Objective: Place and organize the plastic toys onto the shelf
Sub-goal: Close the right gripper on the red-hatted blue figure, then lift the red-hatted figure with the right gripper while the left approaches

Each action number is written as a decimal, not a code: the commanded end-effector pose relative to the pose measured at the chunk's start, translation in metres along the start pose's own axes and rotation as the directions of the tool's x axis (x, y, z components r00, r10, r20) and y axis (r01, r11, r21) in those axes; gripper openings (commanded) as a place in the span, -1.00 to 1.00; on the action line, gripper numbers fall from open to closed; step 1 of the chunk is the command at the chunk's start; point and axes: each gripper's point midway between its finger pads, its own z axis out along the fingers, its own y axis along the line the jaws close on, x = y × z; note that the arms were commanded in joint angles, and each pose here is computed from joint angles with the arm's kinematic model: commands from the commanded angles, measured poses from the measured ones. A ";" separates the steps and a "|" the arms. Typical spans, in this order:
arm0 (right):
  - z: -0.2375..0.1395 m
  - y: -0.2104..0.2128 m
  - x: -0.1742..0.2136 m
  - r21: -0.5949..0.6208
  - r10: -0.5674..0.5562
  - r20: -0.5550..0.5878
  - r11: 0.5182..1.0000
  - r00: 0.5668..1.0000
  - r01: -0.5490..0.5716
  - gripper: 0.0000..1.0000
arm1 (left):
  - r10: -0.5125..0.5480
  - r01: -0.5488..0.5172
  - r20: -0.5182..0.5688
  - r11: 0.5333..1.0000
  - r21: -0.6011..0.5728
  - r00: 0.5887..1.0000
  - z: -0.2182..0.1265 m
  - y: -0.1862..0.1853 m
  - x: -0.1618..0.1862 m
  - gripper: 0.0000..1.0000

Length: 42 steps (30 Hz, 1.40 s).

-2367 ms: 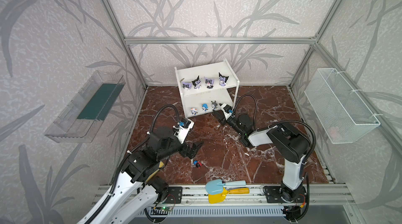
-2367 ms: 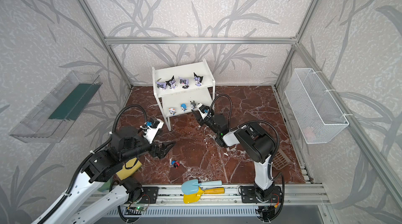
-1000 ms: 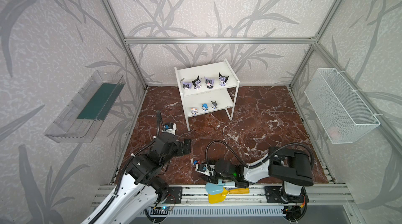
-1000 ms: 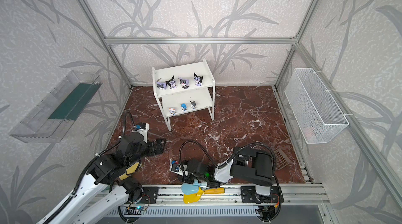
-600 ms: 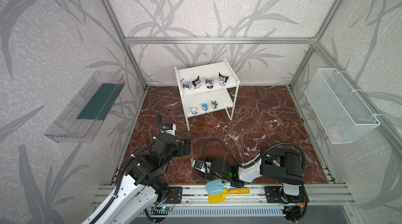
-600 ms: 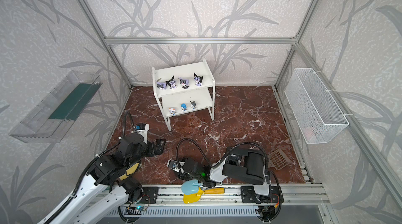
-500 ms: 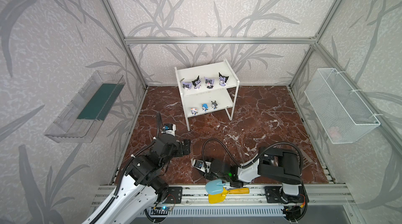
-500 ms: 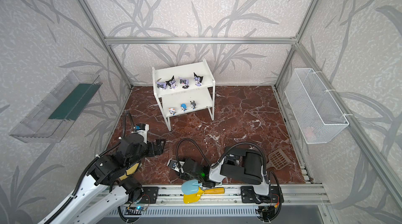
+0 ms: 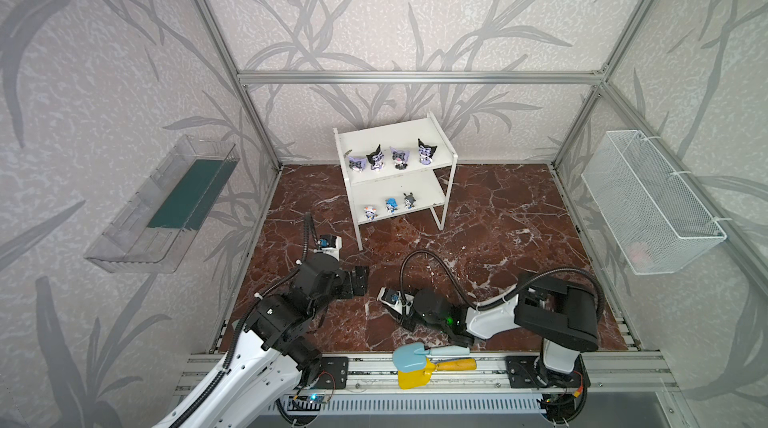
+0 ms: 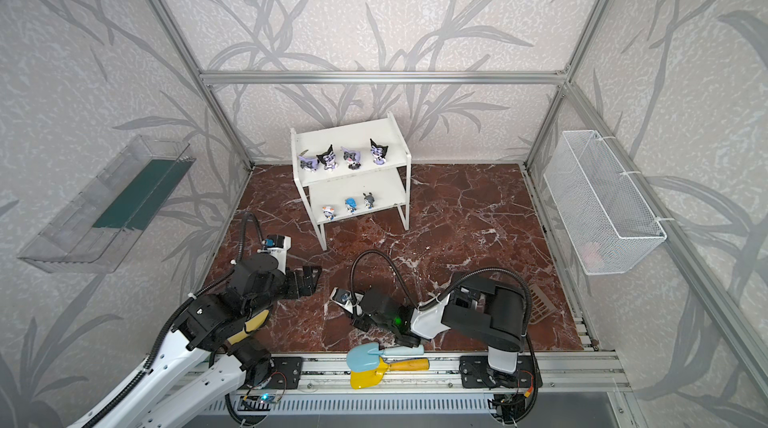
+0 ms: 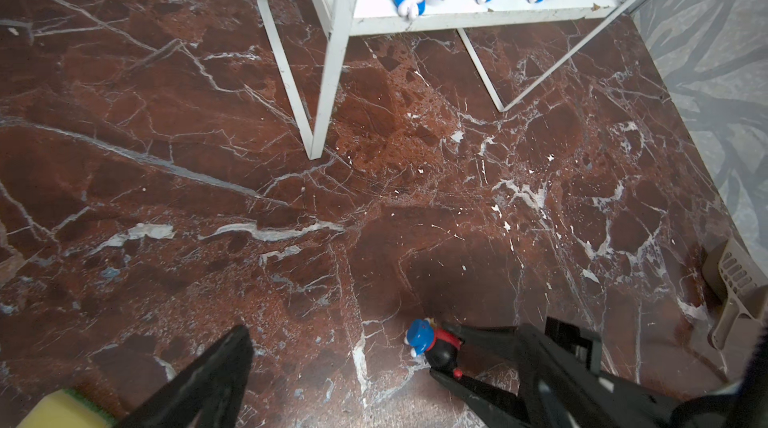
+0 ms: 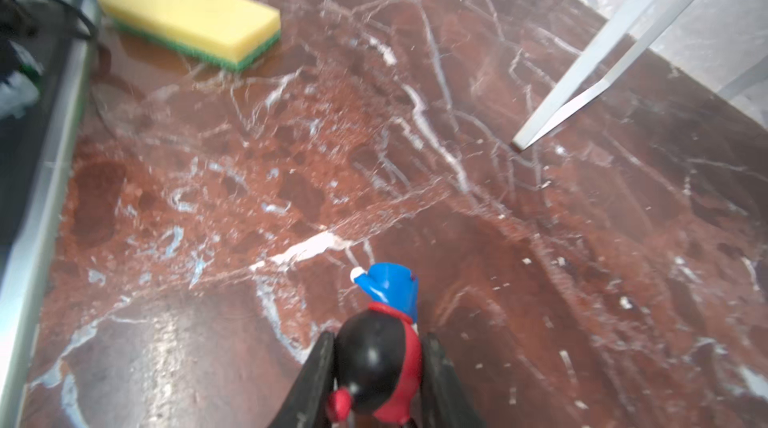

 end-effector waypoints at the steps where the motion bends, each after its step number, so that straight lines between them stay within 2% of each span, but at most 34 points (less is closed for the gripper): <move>1: -0.016 0.000 -0.010 -0.138 0.113 -0.031 0.984 0.993 -0.116 -0.56 | 0.035 -0.035 0.001 0.997 0.068 0.999 0.006 -0.014 -0.002 0.99; 5: -0.043 -0.019 -0.012 -0.257 0.260 -0.215 0.915 0.941 -0.311 -0.59 | 0.081 -0.078 -0.011 0.984 0.159 0.997 0.009 -0.033 -0.002 0.99; 7: -0.060 -0.024 -0.017 -0.287 0.260 -0.302 0.893 0.917 -0.347 -0.59 | 0.091 -0.088 -0.006 0.974 0.210 0.996 0.010 -0.042 -0.002 0.99; 12: -0.104 -0.038 -0.022 -0.261 0.282 -0.443 0.868 0.851 -0.423 -0.58 | 0.117 -0.107 -0.001 0.917 0.384 0.993 0.016 -0.077 0.007 0.98; 15: -0.123 -0.045 -0.021 -0.223 0.314 -0.487 0.857 0.815 -0.464 -0.58 | 0.224 -0.222 0.042 0.889 0.399 0.974 0.017 -0.095 0.018 0.99; 17: -0.134 -0.045 -0.021 -0.207 0.328 -0.509 0.851 0.796 -0.483 -0.58 | 0.300 -0.303 0.070 0.871 0.385 0.951 0.017 -0.101 0.024 0.99; 21: -0.153 -0.039 -0.023 -0.197 0.350 -0.544 0.830 0.762 -0.522 -0.57 | 0.363 -0.379 0.122 0.821 0.428 0.924 0.021 -0.115 0.036 0.98; 25: -0.170 -0.031 -0.023 -0.202 0.357 -0.569 0.812 0.741 -0.547 -0.56 | 0.427 -0.479 0.222 0.729 0.489 0.877 0.021 -0.130 0.056 0.98; 30: -0.185 -0.025 -0.024 -0.217 0.364 -0.585 0.791 0.725 -0.572 -0.56 | 0.553 -0.627 0.309 0.595 0.504 0.773 0.019 -0.142 0.084 0.91; 33: -0.187 -0.019 -0.027 -0.245 0.369 -0.591 0.765 0.717 -0.596 -0.56 | 0.562 -0.673 0.380 0.534 0.512 0.735 0.011 -0.152 0.090 0.90; 42: -0.175 -0.009 -0.039 -0.304 0.400 -0.606 0.682 0.688 -0.665 -0.56 | 0.592 -0.744 0.464 0.427 0.514 0.659 0.003 -0.180 0.098 0.77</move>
